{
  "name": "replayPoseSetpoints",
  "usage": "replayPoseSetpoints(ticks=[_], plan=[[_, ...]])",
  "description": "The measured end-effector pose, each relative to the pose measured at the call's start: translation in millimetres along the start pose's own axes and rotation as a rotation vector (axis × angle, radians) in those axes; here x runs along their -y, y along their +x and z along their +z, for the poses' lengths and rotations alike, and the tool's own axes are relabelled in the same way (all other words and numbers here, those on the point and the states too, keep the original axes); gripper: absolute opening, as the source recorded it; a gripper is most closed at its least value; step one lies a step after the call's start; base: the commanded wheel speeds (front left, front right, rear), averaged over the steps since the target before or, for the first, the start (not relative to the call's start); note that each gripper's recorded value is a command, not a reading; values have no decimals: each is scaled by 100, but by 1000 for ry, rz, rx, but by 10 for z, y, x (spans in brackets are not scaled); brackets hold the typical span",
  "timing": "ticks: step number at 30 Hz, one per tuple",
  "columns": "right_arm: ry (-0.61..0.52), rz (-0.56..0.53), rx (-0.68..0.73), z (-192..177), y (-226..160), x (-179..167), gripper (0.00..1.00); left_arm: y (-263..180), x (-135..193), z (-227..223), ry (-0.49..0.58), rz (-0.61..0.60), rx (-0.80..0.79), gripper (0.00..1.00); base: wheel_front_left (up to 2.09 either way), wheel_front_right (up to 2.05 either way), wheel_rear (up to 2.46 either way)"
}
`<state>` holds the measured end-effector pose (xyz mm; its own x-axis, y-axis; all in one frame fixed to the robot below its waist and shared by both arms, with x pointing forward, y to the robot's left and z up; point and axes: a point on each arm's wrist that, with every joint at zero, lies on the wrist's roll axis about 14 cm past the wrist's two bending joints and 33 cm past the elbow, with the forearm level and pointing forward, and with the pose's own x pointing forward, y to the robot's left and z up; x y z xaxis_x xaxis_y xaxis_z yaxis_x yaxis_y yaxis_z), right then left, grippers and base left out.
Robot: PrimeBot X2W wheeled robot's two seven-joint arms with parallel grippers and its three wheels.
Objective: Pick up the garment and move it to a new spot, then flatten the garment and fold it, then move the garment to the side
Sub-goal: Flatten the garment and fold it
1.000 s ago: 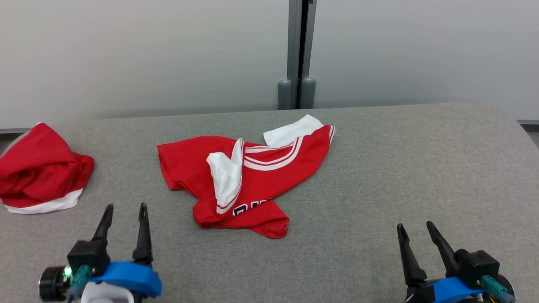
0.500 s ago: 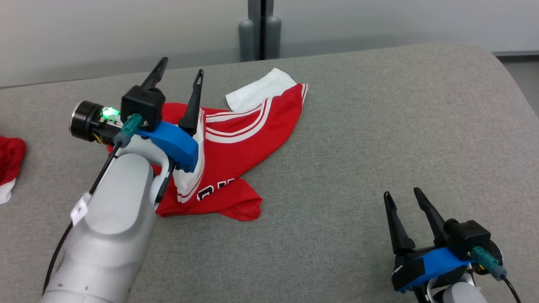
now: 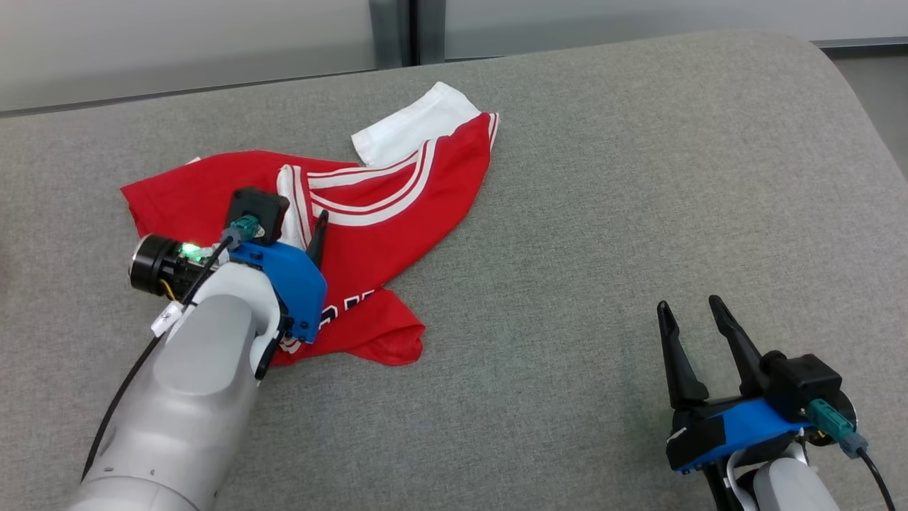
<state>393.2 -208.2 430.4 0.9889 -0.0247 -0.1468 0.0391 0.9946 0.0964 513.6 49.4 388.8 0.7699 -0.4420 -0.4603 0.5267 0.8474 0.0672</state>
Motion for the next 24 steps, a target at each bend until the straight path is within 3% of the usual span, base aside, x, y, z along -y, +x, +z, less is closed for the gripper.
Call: replayPoseSetpoints(ticks=[2,3,4,5,13,19,24], plan=[[-1,2,4,13,17,-6,100,-1,48,-112,-11,-10,-34,100,0,0,0],[-2,4,6,21,25,-9,100,-3,71,-144,-14,-16,-39,95,0,0,0],[-3,6,10,34,36,-16,100,-3,103,-161,-22,-22,-40,36,0,0,0],[-3,10,16,55,44,-26,100,-7,145,-173,-28,-30,-41,0,0,0,0],[-6,25,36,125,-16,-83,100,-107,389,477,-13,-85,191,0,0,0,0],[-3,33,74,254,-60,-113,100,-314,1076,1086,45,-263,380,0,0,0,0],[-2,0,92,317,-118,0,100,-574,1852,969,-6,-482,394,0,0,0,0]])
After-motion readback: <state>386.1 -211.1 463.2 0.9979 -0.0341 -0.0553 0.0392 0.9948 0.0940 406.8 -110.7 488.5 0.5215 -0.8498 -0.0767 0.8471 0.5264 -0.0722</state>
